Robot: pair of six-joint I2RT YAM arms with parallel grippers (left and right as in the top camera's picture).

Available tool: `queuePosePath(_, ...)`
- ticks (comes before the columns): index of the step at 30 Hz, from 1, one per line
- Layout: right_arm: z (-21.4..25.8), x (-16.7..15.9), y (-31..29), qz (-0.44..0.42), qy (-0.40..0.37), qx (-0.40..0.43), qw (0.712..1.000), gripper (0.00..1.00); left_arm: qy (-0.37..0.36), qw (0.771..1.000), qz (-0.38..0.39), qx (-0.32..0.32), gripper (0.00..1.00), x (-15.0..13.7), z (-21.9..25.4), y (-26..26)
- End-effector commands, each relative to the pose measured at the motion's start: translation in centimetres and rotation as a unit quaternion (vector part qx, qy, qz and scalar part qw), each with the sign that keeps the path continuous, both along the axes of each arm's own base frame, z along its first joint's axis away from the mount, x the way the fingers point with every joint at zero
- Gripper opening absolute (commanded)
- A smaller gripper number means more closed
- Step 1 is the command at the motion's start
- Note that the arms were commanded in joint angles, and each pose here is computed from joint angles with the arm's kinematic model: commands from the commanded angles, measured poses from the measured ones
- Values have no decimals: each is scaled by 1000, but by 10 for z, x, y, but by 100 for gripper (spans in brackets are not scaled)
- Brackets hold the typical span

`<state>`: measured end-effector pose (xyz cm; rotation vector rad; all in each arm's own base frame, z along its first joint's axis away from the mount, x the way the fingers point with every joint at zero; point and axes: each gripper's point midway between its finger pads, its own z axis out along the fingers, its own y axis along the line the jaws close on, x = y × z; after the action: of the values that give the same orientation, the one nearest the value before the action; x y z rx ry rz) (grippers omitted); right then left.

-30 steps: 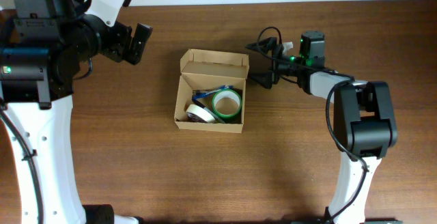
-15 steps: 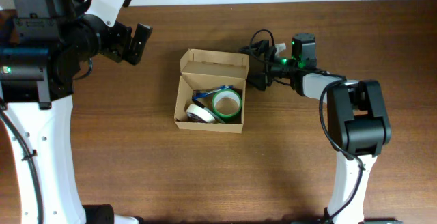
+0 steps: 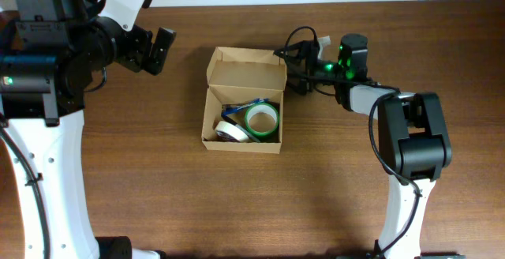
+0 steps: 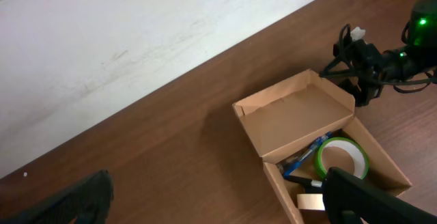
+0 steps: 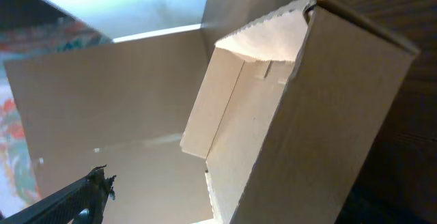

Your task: Pack container

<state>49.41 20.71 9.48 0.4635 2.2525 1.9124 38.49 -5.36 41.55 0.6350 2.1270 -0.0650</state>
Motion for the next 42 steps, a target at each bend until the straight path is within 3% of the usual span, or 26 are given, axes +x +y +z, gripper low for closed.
queuePosePath(1,6,-8,7,37,-38,5,999,99,-12,1000,-5,8,99,-5,7,1)
queuePosePath(17,31,-33,14,123,-102,41,986,98,-14,1000,-9,13,99,-5,7,1)
queuePosePath(25,70,-43,15,160,-170,67,970,99,-15,1000,-9,14,99,-5,7,1)
queuePosePath(42,104,-74,15,215,-202,71,953,99,-15,1000,-9,14,99,-5,7,1)
